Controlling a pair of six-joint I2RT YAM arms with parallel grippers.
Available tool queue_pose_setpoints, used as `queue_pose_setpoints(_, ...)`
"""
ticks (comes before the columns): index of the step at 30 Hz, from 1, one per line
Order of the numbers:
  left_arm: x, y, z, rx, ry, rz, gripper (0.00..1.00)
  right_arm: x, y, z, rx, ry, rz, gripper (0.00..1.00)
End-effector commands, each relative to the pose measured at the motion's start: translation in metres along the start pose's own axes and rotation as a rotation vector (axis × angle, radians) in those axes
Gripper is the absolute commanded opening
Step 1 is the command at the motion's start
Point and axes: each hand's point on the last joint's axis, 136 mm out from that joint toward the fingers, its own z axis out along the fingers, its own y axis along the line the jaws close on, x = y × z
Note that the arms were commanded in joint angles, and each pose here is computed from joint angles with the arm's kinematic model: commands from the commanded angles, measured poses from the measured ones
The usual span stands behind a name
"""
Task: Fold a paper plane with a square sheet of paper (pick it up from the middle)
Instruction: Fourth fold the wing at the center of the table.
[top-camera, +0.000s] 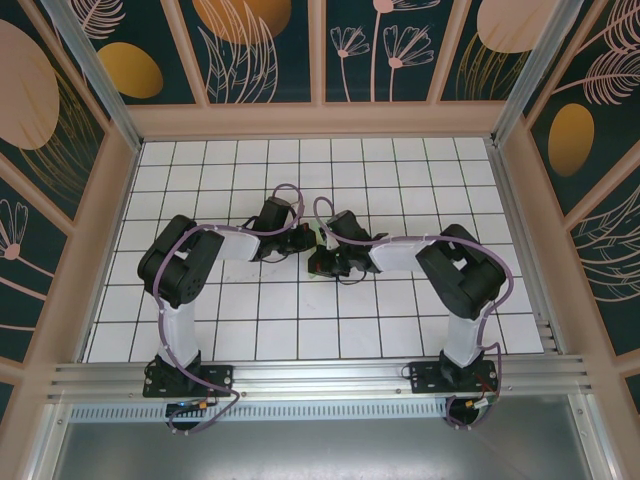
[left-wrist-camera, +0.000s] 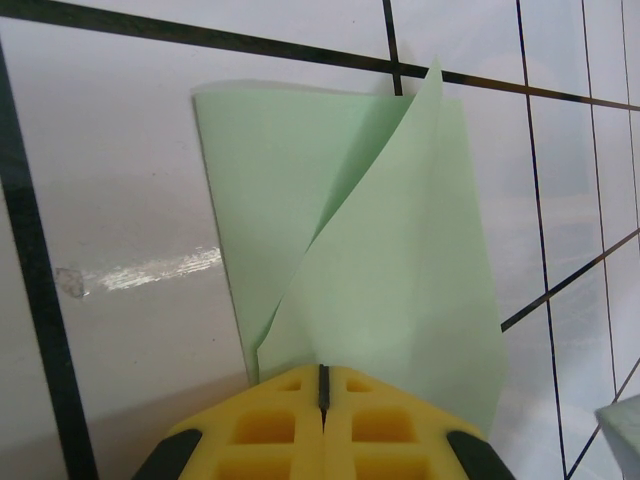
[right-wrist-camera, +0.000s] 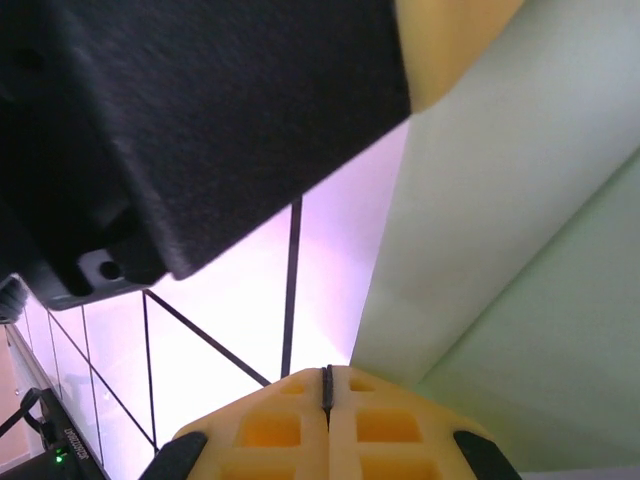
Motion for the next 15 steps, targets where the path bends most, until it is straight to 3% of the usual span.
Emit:
queue_pose_setpoints(1,0.036,0.042,0.002,-0.133,0.099,-0.076,0.04,0.006,-0.009,0.005,0.048,0.021,0.024,0.04)
queue_pose_setpoints(10,0.035,0.040,0.001,-0.130,0.097,-0.071,0.04,-0.020,0.020,-0.021,-0.001,-0.087,-0.018,0.10)
queue_pose_setpoints(15,0.034,0.038,0.001,-0.121,0.098,-0.061,0.04,-0.039,0.003,-0.037,0.027,-0.163,0.030,0.15)
